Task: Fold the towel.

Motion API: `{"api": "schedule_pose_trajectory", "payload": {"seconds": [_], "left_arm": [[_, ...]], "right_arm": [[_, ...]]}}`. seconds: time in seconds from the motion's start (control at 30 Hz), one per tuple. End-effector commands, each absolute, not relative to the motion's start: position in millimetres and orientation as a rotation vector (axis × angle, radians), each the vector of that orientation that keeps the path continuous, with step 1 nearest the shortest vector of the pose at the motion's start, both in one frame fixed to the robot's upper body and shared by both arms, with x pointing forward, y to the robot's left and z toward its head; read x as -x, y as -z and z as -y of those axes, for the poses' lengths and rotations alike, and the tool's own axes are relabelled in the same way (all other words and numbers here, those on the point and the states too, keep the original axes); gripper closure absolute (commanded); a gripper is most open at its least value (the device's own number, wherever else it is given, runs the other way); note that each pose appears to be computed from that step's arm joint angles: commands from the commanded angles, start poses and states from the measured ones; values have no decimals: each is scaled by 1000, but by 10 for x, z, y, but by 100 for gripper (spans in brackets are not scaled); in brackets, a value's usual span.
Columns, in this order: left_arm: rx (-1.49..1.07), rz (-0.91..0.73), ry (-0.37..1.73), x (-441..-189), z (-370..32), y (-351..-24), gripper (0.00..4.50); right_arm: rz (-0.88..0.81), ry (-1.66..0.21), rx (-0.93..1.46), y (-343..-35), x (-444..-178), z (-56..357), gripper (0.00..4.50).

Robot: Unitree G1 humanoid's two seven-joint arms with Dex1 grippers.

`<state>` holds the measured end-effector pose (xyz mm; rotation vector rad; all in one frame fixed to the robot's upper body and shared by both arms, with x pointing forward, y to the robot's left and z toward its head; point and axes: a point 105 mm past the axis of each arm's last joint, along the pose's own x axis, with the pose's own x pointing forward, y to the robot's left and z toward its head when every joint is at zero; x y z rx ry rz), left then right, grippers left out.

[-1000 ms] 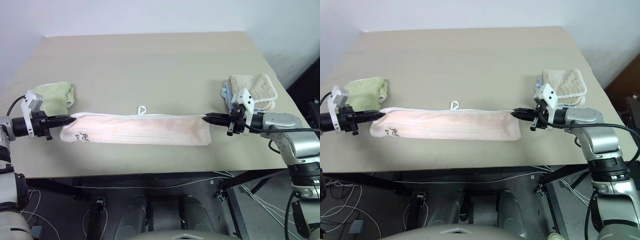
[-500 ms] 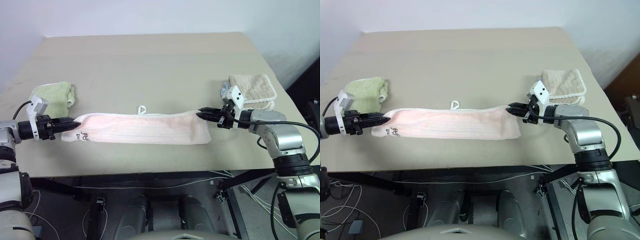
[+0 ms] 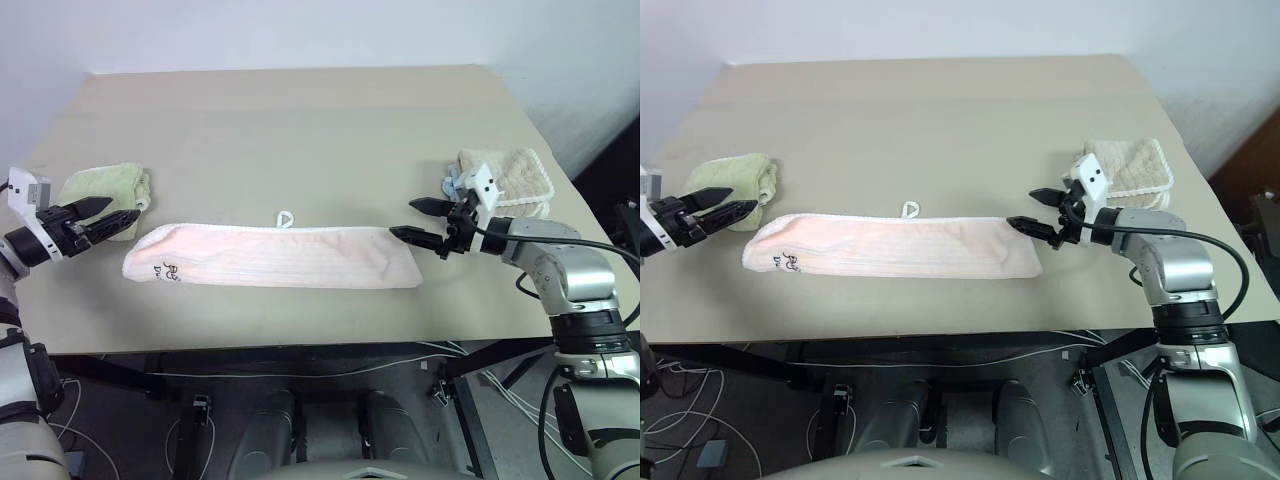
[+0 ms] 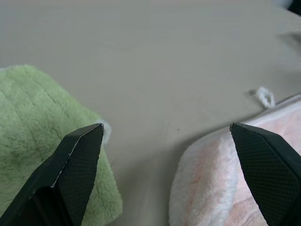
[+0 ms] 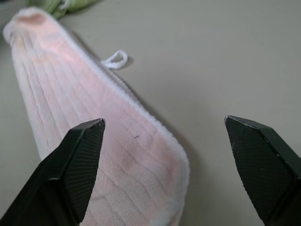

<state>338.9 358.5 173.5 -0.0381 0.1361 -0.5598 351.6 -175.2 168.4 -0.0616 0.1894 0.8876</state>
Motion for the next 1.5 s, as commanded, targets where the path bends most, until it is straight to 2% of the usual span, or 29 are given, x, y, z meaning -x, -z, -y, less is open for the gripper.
{"api": "schedule_pose_trajectory", "payload": {"seconds": [0.03,0.17,0.27,0.4,0.63,0.9,1.1,1.4,1.5], "left_arm": [[85,-42,666,-3338,-3438,-2015,0],[56,-216,899,-3029,-3045,-1873,0],[3,-327,958,-2850,-2901,-1653,0],[34,-353,935,-2834,-2839,-1515,0],[43,-272,724,-3183,-3059,-1524,0],[74,-196,535,-3341,-3395,-1601,0],[89,-192,496,-3327,-3418,-1523,0],[174,-4,717,-3081,-2921,-1941,0],[196,-9,797,-2980,-2727,-1989,0]], "right_arm": [[-147,-907,-3,-1891,-3388,1756,17],[-208,-927,-41,-1805,-3246,1704,17],[-224,-915,-43,-1745,-3228,1685,17],[-222,-911,-54,-1733,-3223,1644,17],[-228,-911,-40,-1676,-3203,1629,17],[-239,-907,-18,-1592,-3209,1614,17],[-266,-924,-60,-1558,-3122,1620,17],[-292,-834,-347,-1684,-2886,1885,17],[-395,-795,-418,-1569,-2764,1978,17]]}}
